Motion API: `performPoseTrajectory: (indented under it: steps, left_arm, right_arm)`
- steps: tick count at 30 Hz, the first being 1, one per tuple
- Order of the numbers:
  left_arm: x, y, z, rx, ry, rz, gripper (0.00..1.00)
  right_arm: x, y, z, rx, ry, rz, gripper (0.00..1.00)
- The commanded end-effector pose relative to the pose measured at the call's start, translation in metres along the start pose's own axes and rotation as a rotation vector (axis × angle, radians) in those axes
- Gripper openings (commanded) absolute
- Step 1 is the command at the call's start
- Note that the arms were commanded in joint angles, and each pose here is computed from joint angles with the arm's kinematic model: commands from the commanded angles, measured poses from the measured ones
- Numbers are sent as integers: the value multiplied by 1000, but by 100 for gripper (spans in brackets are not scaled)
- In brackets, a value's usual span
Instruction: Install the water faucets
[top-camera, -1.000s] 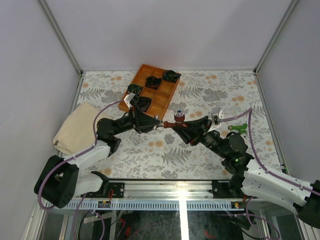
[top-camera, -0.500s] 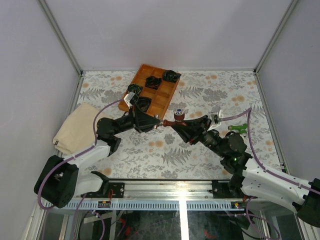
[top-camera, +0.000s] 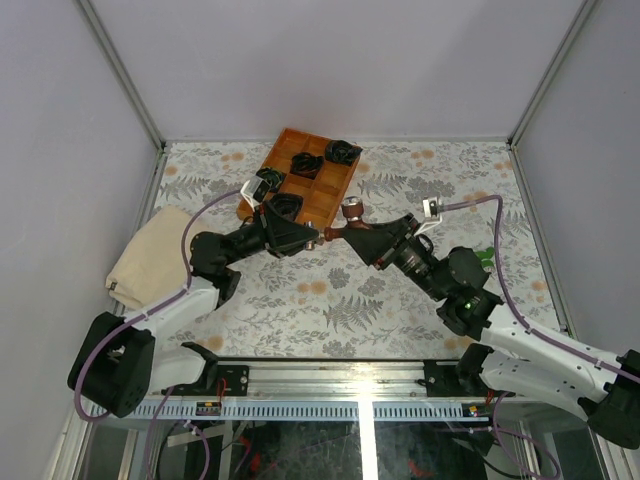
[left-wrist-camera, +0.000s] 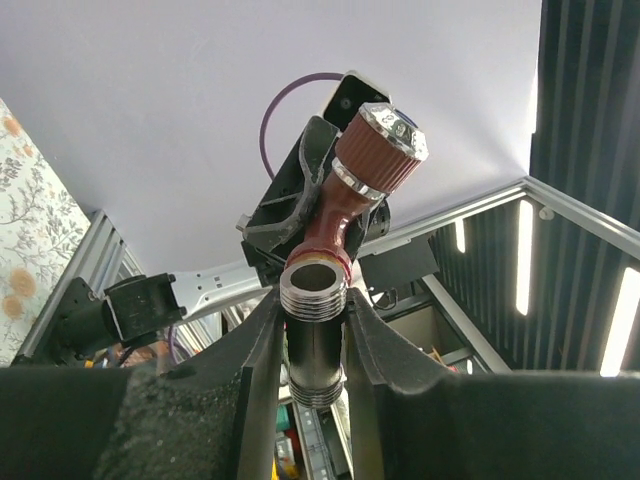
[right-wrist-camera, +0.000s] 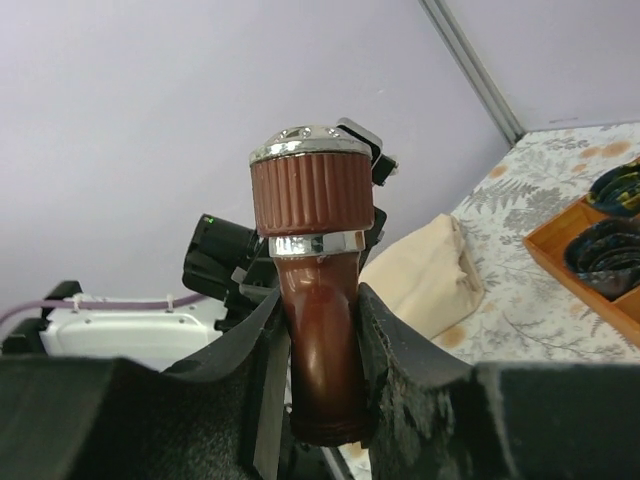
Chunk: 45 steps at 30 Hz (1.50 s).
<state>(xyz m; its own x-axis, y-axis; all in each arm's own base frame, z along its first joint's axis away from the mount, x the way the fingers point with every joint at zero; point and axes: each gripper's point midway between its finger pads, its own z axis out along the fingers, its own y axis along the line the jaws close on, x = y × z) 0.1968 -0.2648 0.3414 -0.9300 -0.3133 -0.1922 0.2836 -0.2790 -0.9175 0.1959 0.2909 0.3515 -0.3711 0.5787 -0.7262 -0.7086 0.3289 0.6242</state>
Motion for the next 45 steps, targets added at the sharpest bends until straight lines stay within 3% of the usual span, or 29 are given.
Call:
performPoseTrajectory:
  steps: [1,13,25,35,45]
  left_arm:
    - [9,-30,7,90,24,174,0]
    - [-2,-27,3,90,-72,151,0]
    - [-10,-16,4,16,-117,139,0]
    - [-5,-9,4,-29,-83,152,0]
    - [-10,-1,1,-141,-116,240,0]
  right_arm:
    - [41,-4,1,-3,121,175,0]
    - [62,-12,-4,-4,203,124,0]
    - [72,-9,-15,-59,312,-98,0]
    - [70,-10,-18,-86,334,-217,0]
    - [52,-24,-20,7,253,-270,0]
